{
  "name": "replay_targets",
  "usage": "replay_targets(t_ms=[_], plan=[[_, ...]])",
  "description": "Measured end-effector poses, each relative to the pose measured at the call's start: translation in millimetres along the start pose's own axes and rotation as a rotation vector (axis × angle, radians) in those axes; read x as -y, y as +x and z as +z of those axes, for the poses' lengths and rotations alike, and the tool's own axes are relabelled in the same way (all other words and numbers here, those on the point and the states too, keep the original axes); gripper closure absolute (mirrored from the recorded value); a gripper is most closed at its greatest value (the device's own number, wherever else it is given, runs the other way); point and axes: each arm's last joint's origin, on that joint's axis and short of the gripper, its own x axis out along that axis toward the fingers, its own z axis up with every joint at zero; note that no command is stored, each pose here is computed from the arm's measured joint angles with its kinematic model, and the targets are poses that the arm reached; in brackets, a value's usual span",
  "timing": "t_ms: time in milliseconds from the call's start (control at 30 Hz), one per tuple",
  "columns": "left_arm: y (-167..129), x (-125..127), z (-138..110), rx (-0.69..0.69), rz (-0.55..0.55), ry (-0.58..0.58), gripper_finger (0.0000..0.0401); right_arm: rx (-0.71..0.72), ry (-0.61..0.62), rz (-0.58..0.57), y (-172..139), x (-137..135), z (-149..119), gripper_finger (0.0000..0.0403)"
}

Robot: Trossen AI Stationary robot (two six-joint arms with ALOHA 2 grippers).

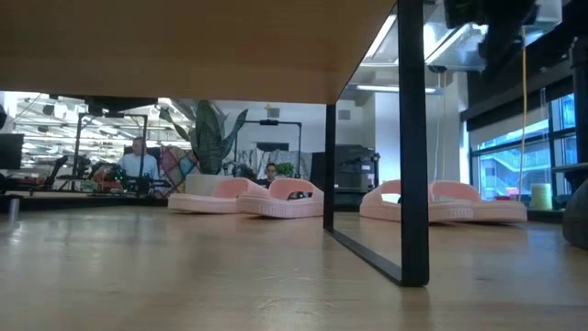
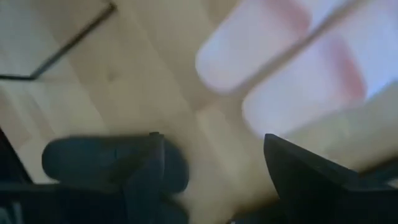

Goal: Pick and place slides into the shelf
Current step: Put the black slide on the shelf

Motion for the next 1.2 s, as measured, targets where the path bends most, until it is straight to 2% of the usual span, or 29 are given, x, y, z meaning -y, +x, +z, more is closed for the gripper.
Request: replay_targets(t_ms=[333,433,567,733,900,1133,1200], plan=[[0,0,0,0.000,0.000,0.000,0.0159,-0.250,0.210,-0.029,27,-45,-14,0.0132],[0,0,0,0.000,0.000,0.000,0.0159,-0.323,0.229,-0.051,38,-63,-21,0.0132],[0,0,0,0.000,0.000,0.000,0.0159,-0.412,0.187,-0.068,50,-89,-37,0.0132],[0,0,0,-0.001,0.000,0.000,0.0159,-0.457,0.165,-0.141,63,-114,-59,0.0132],[0,0,0,0.000,0.000,0.000,0.0159,-0.438,0.228,-0.247,77,-132,-79,0.0132],[0,0,0,0.000,0.000,0.000,0.0159,-0.423,0.142,-0.244,103,-164,-107,0.0132],[0,0,0,0.000,0.000,0.000,0.0159,-0.426,0.148,-0.290,112,-169,-118,0.0132]])
